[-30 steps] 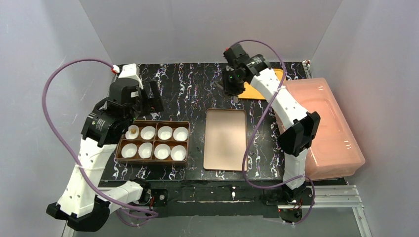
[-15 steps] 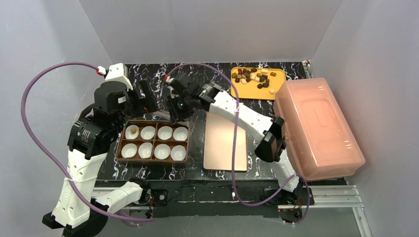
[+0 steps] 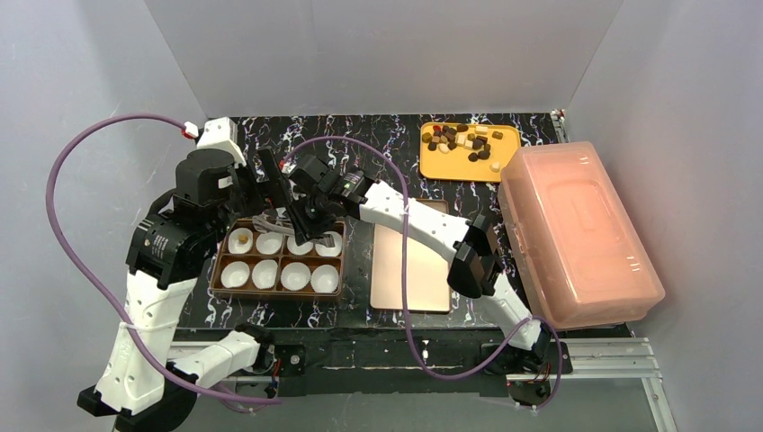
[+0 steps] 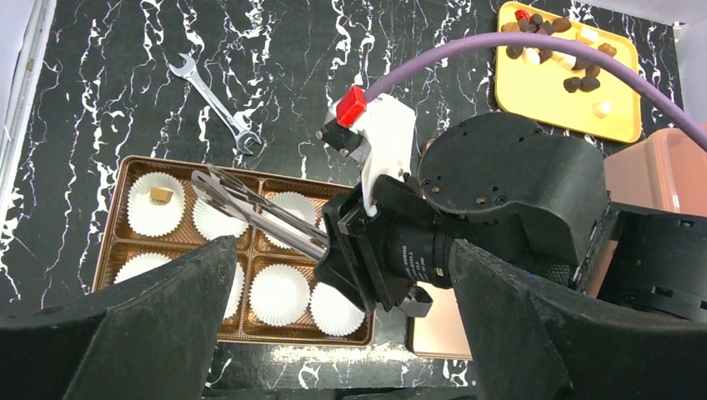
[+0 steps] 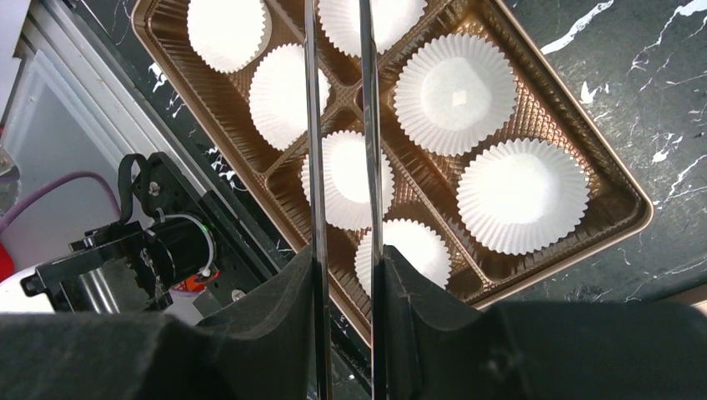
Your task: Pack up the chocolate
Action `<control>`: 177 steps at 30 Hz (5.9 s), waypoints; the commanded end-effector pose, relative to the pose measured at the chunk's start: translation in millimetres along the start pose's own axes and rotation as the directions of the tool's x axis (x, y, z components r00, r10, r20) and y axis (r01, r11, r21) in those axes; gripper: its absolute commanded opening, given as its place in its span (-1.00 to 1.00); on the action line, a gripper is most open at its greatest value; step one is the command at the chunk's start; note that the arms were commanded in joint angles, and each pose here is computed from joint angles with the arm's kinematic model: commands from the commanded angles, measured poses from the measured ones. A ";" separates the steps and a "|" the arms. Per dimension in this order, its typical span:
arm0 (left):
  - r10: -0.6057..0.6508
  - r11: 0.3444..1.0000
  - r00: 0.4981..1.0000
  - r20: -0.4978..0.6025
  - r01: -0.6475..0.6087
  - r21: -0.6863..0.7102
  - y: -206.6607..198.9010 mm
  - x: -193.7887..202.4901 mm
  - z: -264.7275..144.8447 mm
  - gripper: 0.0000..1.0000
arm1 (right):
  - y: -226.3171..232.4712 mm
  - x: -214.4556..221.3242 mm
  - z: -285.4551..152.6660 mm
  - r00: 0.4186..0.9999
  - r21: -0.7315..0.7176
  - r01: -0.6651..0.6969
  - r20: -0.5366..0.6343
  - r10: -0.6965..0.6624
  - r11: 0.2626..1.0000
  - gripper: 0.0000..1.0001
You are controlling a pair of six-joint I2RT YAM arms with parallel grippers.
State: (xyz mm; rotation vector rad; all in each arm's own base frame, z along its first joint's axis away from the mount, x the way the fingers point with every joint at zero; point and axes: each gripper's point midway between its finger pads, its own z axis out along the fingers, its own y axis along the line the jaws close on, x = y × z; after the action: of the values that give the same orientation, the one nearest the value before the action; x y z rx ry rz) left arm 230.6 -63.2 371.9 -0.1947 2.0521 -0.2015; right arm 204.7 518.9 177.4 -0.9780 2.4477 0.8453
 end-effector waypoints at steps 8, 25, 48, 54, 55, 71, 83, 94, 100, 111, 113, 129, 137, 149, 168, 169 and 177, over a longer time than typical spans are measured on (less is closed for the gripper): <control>0.005 1.000 1.000 0.000 -0.005 0.003 1.0 2.7 0.8 0.99 | 9.4 -19.3 6.2 0.997 -0.029 0.038 0.064 -0.036 0.999 -0.26; 0.006 1.000 1.000 0.008 -0.006 0.016 -2.2 -0.3 1.8 0.99 | 14.8 -26.0 -9.3 0.995 -0.022 0.053 0.087 -0.050 0.998 0.00; 0.000 0.998 0.999 0.040 -0.003 0.062 -12.5 -11.1 1.3 0.99 | -129.8 -50.8 -161.7 0.957 0.321 -0.209 0.263 0.125 0.924 -0.01; 0.027 0.999 1.000 -0.005 -0.027 0.046 -10.7 5.2 16.3 0.99 | -205.2 -45.0 -194.4 0.923 0.421 -0.348 0.312 0.227 0.837 -0.02; 0.031 0.999 0.999 -0.015 -0.031 0.042 -10.1 8.5 19.4 0.99 | -216.8 -44.6 -199.0 0.916 0.432 -0.367 0.320 0.241 0.824 -0.02; 0.077 0.996 0.985 -0.152 -0.071 0.044 -9.9 58.5 53.9 0.99 | -364.5 9.3 -236.2 0.809 0.634 -0.579 0.370 0.456 0.513 -0.04; 0.086 0.995 0.982 -0.166 -0.078 0.056 -13.6 60.1 58.6 0.99 | -412.5 29.7 -233.3 0.744 0.646 -0.641 0.389 0.544 0.415 -0.04; 0.100 0.994 0.981 -0.166 -0.093 0.049 -10.8 59.6 56.2 0.99 | -432.5 43.0 -220.6 0.706 0.638 -0.667 0.379 0.598 0.384 -0.05; 0.101 0.994 0.981 -0.166 -0.094 0.051 -11.4 58.6 56.0 0.99 | -442.7 45.8 -216.2 0.686 0.613 -0.688 0.376 0.623 0.387 -0.05; 0.098 0.995 0.980 -0.173 -0.091 0.051 -12.7 59.2 58.2 0.99 | -445.6 47.8 -206.3 0.680 0.595 -0.692 0.349 0.644 0.409 -0.05; 0.096 0.995 0.981 -0.171 -0.088 0.049 -12.6 58.4 58.3 0.99 | -443.4 47.8 -206.3 0.678 0.589 -0.695 0.349 0.647 0.412 -0.11; 0.088 0.995 0.981 -0.175 -0.079 0.055 -15.1 59.0 59.8 0.99 | -420.9 31.3 -229.7 0.685 0.546 -0.709 0.384 0.619 0.446 -0.38; 0.084 0.996 0.981 -0.175 -0.076 0.053 -14.7 59.4 59.7 0.99 | -414.9 29.2 -229.6 0.693 0.545 -0.703 0.378 0.614 0.457 -0.39; 0.086 0.996 0.981 -0.172 -0.079 0.045 -14.0 57.2 60.0 0.99 | -383.1 9.4 -230.5 0.722 0.497 -0.685 0.370 0.584 0.532 -0.39; 0.074 0.997 0.989 -0.128 -0.073 0.017 -11.0 41.1 54.2 0.99 | -275.5 -25.4 -215.9 0.810 0.377 -0.585 0.313 0.496 0.718 -0.39; 0.072 0.997 0.990 -0.125 -0.070 0.017 -11.4 40.2 54.3 0.99 | -263.6 -26.9 -213.2 0.817 0.351 -0.575 0.298 0.494 0.739 -0.39; 0.052 0.999 0.992 -0.114 -0.051 0.014 -12.7 34.6 51.9 0.99 | -189.3 -32.6 -192.8 0.876 0.265 -0.476 0.233 0.423 0.839 -0.38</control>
State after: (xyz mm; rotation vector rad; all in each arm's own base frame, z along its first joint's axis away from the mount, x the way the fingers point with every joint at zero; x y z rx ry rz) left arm 259.8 -91.9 308.5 -0.0905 2.1968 -0.2100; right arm 362.8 274.4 218.8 -0.1266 2.6929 0.4647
